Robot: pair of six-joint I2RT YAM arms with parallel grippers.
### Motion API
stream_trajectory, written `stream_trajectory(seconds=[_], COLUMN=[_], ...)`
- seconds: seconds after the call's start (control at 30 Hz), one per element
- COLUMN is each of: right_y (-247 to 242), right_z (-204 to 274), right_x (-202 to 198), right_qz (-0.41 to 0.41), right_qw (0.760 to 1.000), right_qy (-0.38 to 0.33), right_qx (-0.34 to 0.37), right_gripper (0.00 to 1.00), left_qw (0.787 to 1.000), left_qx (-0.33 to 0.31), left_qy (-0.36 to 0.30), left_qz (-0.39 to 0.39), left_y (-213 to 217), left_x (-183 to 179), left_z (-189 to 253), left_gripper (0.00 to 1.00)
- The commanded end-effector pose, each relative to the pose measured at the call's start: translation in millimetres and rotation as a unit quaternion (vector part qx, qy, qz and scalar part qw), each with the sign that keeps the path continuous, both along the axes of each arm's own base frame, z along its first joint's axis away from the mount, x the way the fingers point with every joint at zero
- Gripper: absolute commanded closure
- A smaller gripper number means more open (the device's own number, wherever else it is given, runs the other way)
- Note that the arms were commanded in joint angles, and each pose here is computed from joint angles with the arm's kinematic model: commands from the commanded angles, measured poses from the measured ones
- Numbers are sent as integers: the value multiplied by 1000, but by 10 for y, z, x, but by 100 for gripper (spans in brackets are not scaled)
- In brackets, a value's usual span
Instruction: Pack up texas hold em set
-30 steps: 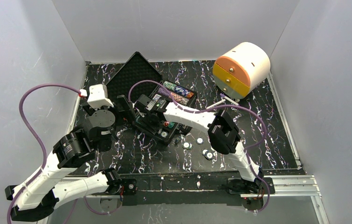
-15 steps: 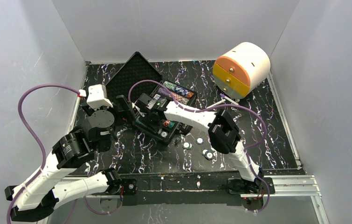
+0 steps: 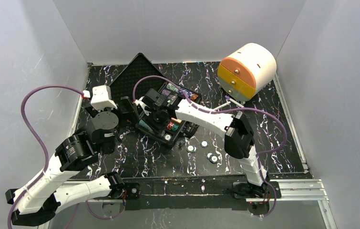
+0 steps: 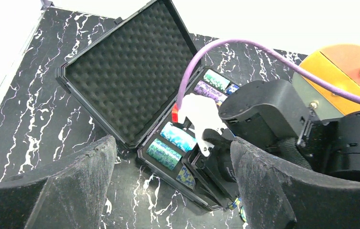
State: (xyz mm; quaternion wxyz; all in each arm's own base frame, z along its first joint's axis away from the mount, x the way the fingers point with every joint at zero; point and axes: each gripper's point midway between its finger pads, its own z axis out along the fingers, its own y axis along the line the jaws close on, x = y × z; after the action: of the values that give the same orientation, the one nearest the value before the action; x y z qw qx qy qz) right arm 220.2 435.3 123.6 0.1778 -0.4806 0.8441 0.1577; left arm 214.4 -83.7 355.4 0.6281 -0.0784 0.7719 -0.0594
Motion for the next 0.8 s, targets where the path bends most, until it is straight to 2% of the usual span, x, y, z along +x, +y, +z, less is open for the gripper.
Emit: stream_trajectory(seconds=[0.0,0.1,0.27,0.5,0.77], right_y=[50,132,277,226,122], right_z=[465,459,186,-282,-606], right_x=[-192,-325,-590,-603,-652], right_qz=[13,26,41,21,35], right_qw=[998,996,996,999,998], right_qy=[19,32,54,45,27], right_qx=[65,75,62,18,-33], right_gripper=[99,99,99,99,92], left_qw=[1000,999,999,999,999], left_qx=[-10,-10,-15,-21,-20], left_qy=[-18,-24,-33,-37,-33], left_qz=[19,19,15,13,9], left_y=[60,66,57,60,20], left_x=[16,22,24,21,30], left_z=[125,172,260,307,272], left_gripper=[13,13,13,13,13])
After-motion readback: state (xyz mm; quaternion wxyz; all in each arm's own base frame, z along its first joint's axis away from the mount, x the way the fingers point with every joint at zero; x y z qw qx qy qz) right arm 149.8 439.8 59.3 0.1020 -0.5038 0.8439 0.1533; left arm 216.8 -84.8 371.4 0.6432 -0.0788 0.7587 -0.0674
